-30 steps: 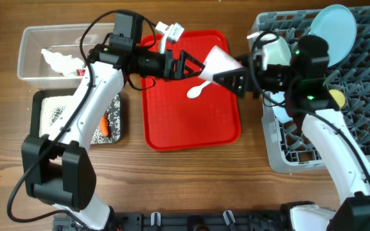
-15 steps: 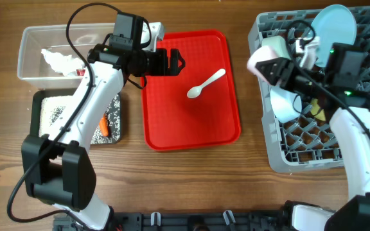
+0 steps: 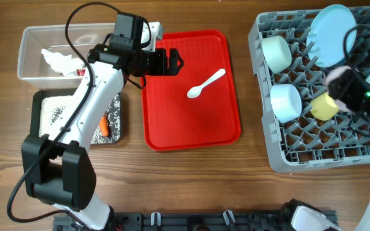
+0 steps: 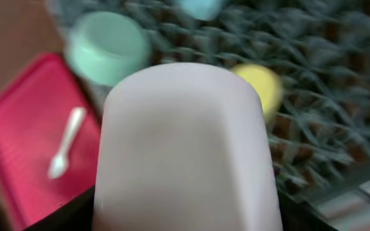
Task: Sort waste into correct bins and load items into the dishwasher rack
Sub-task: 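Carry the pink cup into the rack beside the yellow cup and release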
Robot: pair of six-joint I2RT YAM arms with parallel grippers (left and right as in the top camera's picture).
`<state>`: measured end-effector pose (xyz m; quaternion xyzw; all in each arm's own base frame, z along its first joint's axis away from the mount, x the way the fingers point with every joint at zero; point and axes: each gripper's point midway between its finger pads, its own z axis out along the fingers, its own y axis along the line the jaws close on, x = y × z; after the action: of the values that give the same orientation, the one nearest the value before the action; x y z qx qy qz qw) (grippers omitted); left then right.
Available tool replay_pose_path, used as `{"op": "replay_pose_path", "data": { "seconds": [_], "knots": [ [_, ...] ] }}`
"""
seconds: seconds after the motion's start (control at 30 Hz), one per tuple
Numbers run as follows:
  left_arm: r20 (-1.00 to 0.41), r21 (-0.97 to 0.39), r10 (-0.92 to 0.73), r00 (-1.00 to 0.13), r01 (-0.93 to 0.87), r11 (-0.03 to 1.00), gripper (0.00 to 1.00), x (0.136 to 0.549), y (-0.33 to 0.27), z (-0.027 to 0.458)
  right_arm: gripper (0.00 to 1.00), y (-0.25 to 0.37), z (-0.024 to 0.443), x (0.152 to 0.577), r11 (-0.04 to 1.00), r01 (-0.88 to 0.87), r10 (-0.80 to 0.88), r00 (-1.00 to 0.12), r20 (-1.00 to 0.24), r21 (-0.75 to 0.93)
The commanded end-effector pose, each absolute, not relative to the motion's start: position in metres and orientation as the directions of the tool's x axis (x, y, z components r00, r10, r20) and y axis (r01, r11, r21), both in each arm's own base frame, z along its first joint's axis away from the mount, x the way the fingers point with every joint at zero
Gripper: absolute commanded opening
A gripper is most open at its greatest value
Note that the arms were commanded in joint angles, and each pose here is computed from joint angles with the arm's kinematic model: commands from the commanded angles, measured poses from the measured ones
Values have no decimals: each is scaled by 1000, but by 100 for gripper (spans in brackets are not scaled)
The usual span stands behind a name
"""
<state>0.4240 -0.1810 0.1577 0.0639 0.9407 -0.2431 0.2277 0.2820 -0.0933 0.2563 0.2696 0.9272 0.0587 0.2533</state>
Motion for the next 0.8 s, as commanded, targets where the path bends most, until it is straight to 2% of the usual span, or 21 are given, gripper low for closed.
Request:
{"op": "replay_pose_path", "data": {
  "seconds": [0.0, 0.4, 0.53, 0.77],
  "knots": [
    [-477, -417, 21, -879, 247, 875, 100, 423, -181, 163, 59, -128, 247, 267, 805, 578, 576, -704, -416, 138],
    [-477, -417, 21, -879, 247, 875, 100, 423, -181, 163, 59, -183, 180, 258, 687, 723, 720, -662, -207, 79],
    [-477, -417, 21, -879, 247, 875, 100, 423, -181, 163, 59, -190, 156, 260, 673, 736, 737, -662, -133, 65],
    [-477, -417, 21, -879, 247, 875, 100, 423, -181, 163, 59, -195, 135, 260, 668, 743, 743, -665, -71, 34]
  ]
}}
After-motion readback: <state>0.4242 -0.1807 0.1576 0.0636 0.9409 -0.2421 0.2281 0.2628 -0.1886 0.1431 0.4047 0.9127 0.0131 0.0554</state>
